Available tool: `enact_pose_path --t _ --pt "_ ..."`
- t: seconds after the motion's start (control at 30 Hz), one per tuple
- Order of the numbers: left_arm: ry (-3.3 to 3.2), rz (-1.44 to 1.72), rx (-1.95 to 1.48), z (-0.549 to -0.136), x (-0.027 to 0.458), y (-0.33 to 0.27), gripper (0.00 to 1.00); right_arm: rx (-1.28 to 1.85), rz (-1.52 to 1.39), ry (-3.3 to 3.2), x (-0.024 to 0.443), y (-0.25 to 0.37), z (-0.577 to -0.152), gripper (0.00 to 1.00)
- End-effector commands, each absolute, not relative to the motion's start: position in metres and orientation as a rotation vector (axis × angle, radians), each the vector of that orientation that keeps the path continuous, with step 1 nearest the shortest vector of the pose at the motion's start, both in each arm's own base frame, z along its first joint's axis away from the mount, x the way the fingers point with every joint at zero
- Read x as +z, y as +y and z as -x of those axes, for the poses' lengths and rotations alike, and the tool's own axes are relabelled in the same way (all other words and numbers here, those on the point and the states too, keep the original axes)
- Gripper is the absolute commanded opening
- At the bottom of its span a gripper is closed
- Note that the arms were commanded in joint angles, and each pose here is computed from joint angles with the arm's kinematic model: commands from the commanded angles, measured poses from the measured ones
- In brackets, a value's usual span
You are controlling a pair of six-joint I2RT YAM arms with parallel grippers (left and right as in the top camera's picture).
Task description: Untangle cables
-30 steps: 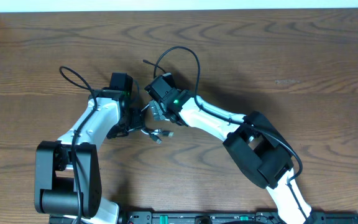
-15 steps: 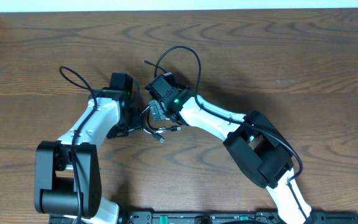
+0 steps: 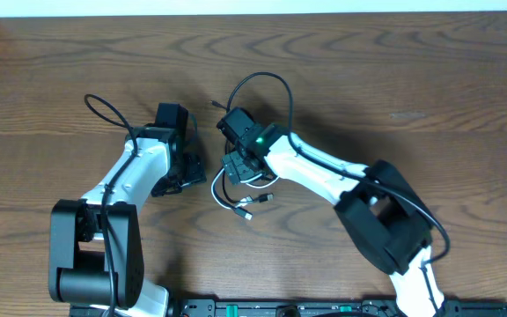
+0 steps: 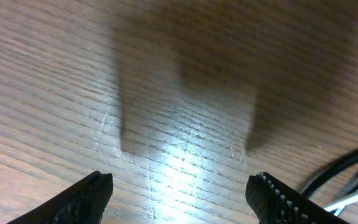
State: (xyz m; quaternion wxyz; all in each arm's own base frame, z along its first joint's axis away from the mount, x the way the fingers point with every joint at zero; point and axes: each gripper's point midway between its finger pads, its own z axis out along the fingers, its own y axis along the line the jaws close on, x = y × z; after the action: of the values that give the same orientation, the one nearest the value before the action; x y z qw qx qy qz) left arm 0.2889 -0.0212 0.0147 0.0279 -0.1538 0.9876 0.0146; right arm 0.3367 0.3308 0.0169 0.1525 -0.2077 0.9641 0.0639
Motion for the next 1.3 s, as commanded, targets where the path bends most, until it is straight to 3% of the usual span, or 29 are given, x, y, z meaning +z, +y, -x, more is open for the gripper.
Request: enact_pose_path --t 0.0,0.17,0.53,0.73,0.77,0.83,0.87,0.9,1.17,1.27 --pt "3.031 0.442 -0.064 -0.298 0.023 -0.032 0.75 0.335 0.6 2.73 0.059 0.332 -0.339 0.99" --pt "3.038 0.411 -0.117 -0.298 0.024 -0.038 0.75 0.492 0.685 2.815 0.058 0.328 -0.323 0.99" --pt "3.023 0.149 -0.639 -0.297 0.038 -0.096 0.75 0.318 0.567 2.888 0.045 0.264 -0.351 0.99" --pt "3.031 0.314 -0.695 -0.295 0.038 -0.111 0.73 0.296 0.529 2.916 0.034 0.251 -0.355 0.88" --pt "3.027 0.328 -0.698 -0.296 0.038 -0.114 0.7 0.295 0.529 2.917 0.032 0.25 -0.356 0.87" --pt "3.014 0.346 -0.711 -0.297 0.037 -0.127 0.49 0.221 0.557 2.906 0.029 0.24 -0.361 0.8" --pt "3.01 0.335 -0.716 -0.297 0.038 -0.134 0.23 0.172 0.541 2.906 0.029 0.232 -0.364 0.79" --pt "3.005 0.337 -0.722 -0.298 0.039 -0.139 0.07 0.146 0.523 2.908 0.028 0.225 -0.368 0.78" --pt "2.974 0.424 -0.454 -0.303 0.04 -0.155 0.07 0.165 0.335 2.987 0.026 0.175 -0.381 0.8" --pt "2.936 0.449 -0.342 -0.305 0.041 -0.161 0.07 0.158 0.253 3.021 0.025 0.152 -0.383 0.85"
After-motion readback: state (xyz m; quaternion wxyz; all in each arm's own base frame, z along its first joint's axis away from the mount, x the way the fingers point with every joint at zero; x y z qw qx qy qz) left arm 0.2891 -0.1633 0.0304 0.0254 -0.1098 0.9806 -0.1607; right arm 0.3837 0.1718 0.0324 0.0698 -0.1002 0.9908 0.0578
